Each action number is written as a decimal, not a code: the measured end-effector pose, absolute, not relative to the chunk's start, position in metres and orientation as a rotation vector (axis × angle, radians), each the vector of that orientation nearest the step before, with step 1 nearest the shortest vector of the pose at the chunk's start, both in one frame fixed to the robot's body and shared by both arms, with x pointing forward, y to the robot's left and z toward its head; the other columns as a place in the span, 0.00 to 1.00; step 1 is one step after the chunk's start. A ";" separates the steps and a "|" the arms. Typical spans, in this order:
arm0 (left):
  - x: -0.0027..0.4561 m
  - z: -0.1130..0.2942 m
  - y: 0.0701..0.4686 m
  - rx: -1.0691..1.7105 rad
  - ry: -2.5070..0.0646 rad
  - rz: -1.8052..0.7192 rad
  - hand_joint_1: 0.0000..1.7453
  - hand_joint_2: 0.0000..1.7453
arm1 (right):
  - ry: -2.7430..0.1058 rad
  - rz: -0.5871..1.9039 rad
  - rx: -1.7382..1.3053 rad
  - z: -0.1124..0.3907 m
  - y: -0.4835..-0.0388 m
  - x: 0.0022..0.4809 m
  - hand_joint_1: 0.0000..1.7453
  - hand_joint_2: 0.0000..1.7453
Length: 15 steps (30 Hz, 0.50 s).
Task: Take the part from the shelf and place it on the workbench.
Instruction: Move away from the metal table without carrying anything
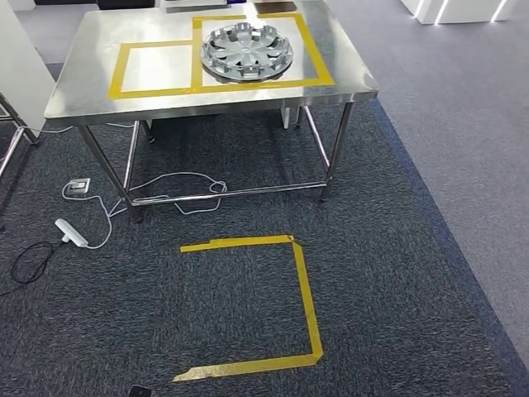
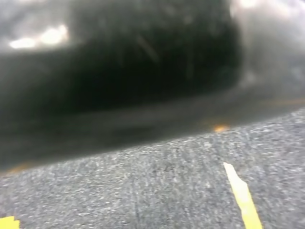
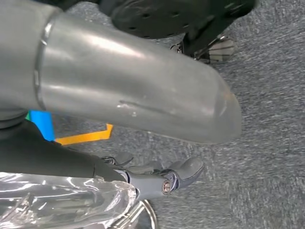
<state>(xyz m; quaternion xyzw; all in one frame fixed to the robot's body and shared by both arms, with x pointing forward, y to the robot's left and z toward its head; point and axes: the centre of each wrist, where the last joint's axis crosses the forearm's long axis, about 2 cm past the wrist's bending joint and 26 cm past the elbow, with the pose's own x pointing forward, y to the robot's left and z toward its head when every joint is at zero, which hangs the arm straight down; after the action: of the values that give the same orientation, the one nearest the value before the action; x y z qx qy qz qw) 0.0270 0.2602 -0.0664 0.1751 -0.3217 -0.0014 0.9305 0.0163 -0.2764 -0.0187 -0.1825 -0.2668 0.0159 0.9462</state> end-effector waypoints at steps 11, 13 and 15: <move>0.027 -0.072 0.259 0.356 -0.650 0.005 0.00 0.00 | -0.511 0.033 -0.360 -0.033 -0.281 0.017 0.00 0.00; 0.026 -0.073 0.259 0.355 -0.647 0.004 0.00 0.00 | -0.502 0.032 -0.357 -0.035 -0.281 0.016 0.00 0.00; 0.026 -0.073 0.260 0.354 -0.645 0.002 0.00 0.00 | -0.486 0.029 -0.349 -0.035 -0.281 0.015 0.00 0.00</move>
<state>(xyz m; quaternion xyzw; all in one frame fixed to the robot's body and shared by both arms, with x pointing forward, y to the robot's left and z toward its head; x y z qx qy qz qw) 0.0258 0.2600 -0.0728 0.1732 -0.3150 0.0012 0.9331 0.0152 -0.2807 -0.0355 -0.1718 -0.2396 0.0142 0.9555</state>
